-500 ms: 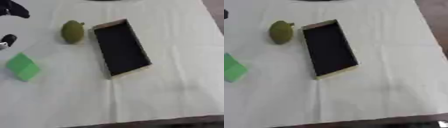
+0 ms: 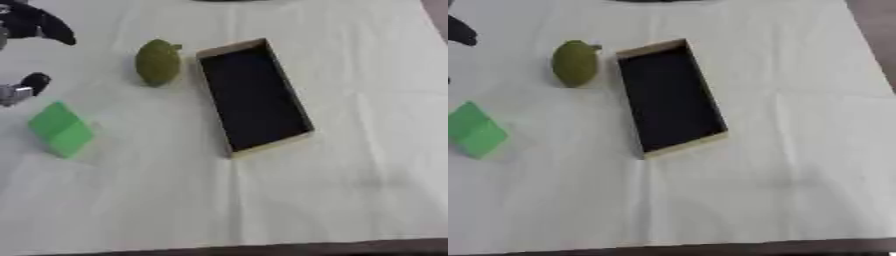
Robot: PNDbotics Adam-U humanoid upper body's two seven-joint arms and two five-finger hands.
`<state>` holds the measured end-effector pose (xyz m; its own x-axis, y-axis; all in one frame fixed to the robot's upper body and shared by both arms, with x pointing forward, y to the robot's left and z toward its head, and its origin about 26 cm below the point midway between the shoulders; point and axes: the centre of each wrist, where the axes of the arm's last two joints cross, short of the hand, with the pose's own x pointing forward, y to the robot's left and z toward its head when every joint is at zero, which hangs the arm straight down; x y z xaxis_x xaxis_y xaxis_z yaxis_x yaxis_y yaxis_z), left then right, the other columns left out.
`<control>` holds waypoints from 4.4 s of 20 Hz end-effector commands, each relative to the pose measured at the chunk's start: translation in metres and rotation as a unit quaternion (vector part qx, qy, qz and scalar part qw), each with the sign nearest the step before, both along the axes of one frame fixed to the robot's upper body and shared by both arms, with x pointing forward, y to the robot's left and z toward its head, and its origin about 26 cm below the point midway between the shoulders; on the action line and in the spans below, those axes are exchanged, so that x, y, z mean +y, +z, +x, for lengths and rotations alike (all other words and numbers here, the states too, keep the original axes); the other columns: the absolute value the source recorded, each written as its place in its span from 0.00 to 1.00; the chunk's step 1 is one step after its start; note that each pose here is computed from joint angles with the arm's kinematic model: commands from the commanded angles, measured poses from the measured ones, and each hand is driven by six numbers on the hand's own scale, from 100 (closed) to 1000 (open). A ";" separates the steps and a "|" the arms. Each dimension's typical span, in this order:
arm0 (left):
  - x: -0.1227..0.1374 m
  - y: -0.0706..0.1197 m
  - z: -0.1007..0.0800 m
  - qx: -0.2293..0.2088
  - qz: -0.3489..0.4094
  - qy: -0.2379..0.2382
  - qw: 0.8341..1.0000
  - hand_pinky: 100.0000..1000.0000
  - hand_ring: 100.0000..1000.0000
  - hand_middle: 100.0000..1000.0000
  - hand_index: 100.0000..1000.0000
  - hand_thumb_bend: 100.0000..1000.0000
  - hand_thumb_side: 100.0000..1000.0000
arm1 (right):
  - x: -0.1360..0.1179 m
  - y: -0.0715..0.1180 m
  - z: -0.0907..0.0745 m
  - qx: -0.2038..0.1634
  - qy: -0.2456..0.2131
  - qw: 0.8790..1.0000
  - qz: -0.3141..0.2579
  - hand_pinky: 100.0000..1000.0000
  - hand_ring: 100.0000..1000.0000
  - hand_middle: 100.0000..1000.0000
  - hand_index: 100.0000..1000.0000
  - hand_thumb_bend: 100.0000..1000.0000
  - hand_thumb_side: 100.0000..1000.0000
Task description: Pick up objects on the table and place them in the box.
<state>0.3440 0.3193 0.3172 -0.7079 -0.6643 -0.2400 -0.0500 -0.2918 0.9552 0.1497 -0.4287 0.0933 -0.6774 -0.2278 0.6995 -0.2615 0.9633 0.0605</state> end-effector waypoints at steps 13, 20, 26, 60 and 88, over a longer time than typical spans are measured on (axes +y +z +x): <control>0.015 -0.002 -0.004 0.022 0.138 0.030 0.990 0.95 0.94 0.87 0.95 0.44 0.48 | 0.006 -0.004 -0.004 -0.151 0.037 0.971 -0.182 1.00 1.00 0.63 0.97 0.00 0.41; 0.022 -0.017 0.000 0.030 0.182 0.031 0.982 0.95 0.94 0.87 0.98 0.65 0.26 | 0.006 -0.008 -0.008 -0.140 0.039 0.971 -0.189 1.00 1.00 0.62 0.97 0.00 0.41; 0.021 -0.021 0.007 0.030 0.187 0.016 0.982 0.95 0.94 0.88 0.99 0.66 0.27 | 0.009 -0.011 -0.009 -0.134 0.043 0.970 -0.196 1.00 1.00 0.62 0.98 0.00 0.41; 0.005 -0.054 0.047 0.052 0.201 -0.036 0.978 0.91 0.88 0.80 0.94 0.51 0.28 | 0.027 -0.024 -0.004 -0.119 0.070 0.965 -0.223 1.00 1.00 0.60 0.99 0.00 0.41; 0.005 -0.070 0.059 0.079 0.228 -0.027 0.970 0.83 0.80 0.68 0.80 0.40 0.27 | 0.040 -0.034 -0.005 -0.110 0.079 0.963 -0.232 1.00 1.00 0.59 1.00 0.00 0.41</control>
